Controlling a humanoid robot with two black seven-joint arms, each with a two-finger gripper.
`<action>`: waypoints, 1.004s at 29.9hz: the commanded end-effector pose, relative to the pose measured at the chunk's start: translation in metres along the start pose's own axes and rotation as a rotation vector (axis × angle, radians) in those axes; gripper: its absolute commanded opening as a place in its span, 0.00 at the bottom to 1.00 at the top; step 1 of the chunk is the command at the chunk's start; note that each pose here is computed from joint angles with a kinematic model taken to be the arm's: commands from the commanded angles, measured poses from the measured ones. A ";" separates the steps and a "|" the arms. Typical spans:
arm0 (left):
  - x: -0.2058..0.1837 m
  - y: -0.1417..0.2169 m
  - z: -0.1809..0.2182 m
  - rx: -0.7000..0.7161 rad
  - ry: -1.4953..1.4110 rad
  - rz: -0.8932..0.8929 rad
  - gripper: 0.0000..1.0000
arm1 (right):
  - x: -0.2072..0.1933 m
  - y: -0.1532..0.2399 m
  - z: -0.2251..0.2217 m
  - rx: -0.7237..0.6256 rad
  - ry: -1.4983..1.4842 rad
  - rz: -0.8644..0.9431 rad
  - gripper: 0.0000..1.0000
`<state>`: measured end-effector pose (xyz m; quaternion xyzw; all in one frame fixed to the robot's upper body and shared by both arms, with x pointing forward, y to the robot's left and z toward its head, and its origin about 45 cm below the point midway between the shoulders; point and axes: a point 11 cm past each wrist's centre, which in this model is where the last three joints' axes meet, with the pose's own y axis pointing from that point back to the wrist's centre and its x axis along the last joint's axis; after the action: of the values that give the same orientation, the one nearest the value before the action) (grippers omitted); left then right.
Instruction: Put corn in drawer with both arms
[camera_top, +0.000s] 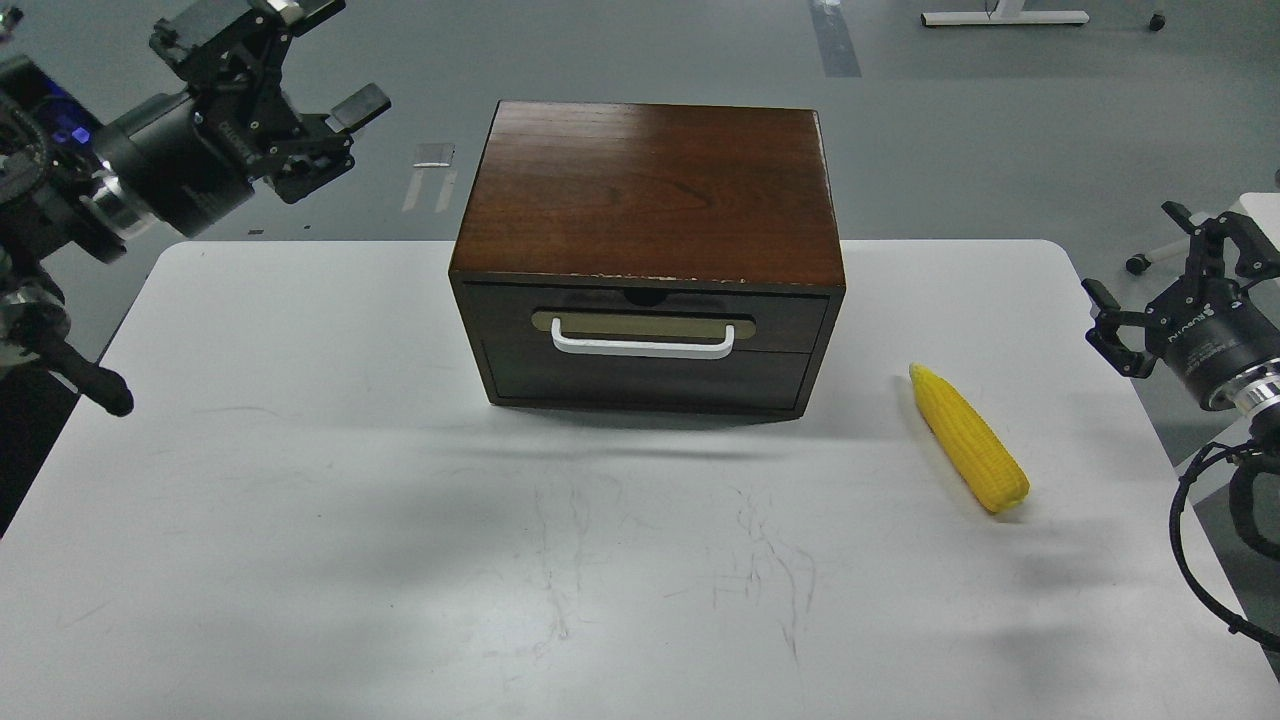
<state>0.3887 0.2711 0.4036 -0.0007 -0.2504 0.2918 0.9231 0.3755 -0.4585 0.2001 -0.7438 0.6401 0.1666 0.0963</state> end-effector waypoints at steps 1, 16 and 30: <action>-0.019 -0.027 0.035 0.005 -0.290 -0.180 0.98 | -0.001 -0.001 -0.001 0.001 0.002 -0.002 1.00; -0.132 -0.112 0.011 0.084 -1.098 -0.806 0.98 | 0.003 0.002 -0.005 -0.002 0.018 0.004 1.00; -0.165 -0.103 -0.056 0.192 -1.260 -1.031 0.98 | 0.005 0.003 -0.005 -0.003 0.019 0.008 1.00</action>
<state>0.3492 0.1037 0.2999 0.3500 -0.6713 -0.2048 0.6204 0.3734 -0.4654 0.2030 -0.7429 0.6438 0.1609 0.0883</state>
